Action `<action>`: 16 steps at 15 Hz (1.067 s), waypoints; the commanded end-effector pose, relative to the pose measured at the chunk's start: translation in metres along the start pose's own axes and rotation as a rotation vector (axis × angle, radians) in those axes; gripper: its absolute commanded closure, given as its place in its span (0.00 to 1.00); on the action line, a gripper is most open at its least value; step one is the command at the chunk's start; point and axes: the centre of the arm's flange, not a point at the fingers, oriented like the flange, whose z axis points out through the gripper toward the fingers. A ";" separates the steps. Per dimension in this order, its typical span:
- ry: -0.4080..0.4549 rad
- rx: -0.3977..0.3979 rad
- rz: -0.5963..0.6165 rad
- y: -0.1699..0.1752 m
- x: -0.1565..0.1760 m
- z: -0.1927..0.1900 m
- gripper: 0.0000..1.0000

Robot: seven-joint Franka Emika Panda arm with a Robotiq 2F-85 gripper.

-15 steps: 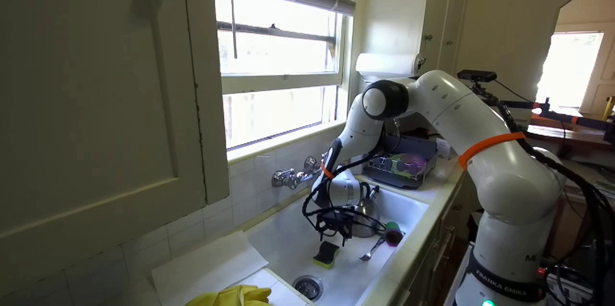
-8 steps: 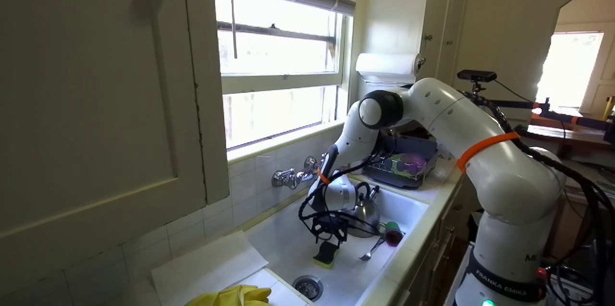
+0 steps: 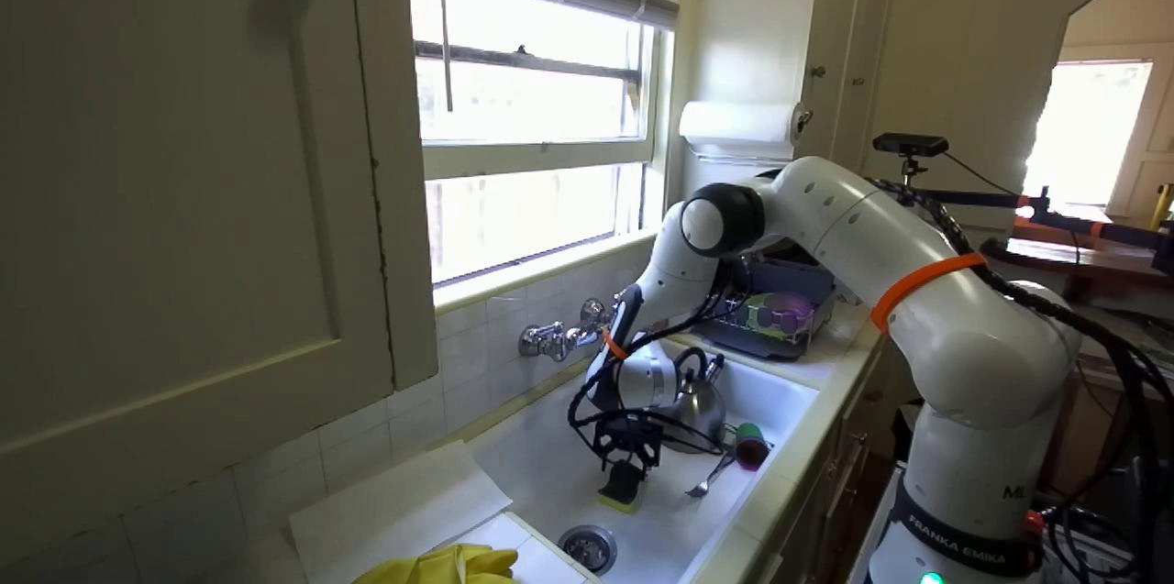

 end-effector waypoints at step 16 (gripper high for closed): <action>-0.021 0.029 -0.017 0.005 -0.023 -0.067 0.96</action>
